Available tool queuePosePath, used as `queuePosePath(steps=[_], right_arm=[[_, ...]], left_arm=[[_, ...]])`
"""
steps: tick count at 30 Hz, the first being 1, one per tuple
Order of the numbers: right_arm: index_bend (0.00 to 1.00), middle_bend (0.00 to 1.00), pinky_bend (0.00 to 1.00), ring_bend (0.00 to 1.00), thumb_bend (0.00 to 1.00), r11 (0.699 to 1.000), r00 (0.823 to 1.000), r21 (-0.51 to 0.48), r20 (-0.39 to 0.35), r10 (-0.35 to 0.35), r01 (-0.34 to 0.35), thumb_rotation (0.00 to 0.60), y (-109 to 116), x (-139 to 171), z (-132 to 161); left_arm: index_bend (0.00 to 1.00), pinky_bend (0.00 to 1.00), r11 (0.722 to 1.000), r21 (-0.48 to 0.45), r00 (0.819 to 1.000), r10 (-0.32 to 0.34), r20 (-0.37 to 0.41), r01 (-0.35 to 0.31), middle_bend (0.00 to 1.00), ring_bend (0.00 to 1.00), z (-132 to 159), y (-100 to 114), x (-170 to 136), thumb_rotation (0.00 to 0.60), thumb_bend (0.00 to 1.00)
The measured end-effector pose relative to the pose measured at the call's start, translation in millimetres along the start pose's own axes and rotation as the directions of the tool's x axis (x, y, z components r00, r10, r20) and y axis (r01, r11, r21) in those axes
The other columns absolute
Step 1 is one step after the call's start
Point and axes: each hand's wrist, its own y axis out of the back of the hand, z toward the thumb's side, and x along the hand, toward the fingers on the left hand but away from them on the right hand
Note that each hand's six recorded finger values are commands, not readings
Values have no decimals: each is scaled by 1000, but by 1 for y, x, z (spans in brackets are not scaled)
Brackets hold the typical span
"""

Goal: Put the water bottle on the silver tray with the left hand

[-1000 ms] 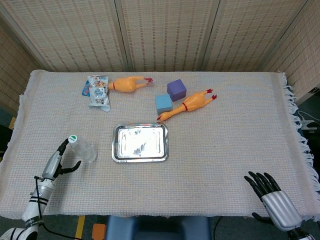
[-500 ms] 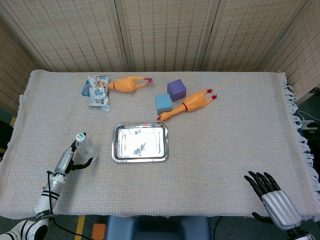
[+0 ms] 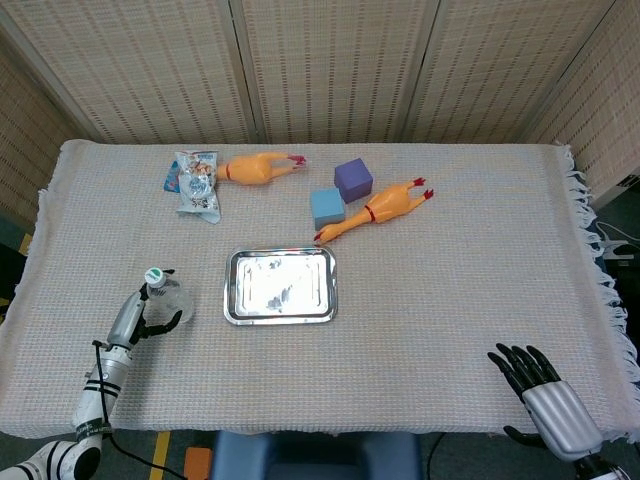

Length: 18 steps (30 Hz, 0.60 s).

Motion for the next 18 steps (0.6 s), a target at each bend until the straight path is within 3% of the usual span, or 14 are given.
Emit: queuePosePath(steps=[7, 13, 18], right_arm=[[0, 0, 0, 0, 0, 1000, 1000, 1, 1, 3, -3, 600, 0, 0, 0], [0, 0, 0, 0, 0, 1000, 1000, -1, 3, 10, -10, 600, -1, 0, -1], [0, 0, 0, 0, 0, 1000, 1000, 1, 6, 20, -20, 600, -3, -2, -1]], left_arm=[[328, 435, 999, -24, 1000, 28, 11, -28, 436, 257, 4, 4, -2, 600, 546], [388, 475, 996, -52, 995, 81, 66, -78, 473, 294, 16, 12, -2, 600, 601], [399, 484, 976, -144, 969, 185, 163, -162, 478, 303, 39, 28, 0, 600, 639]])
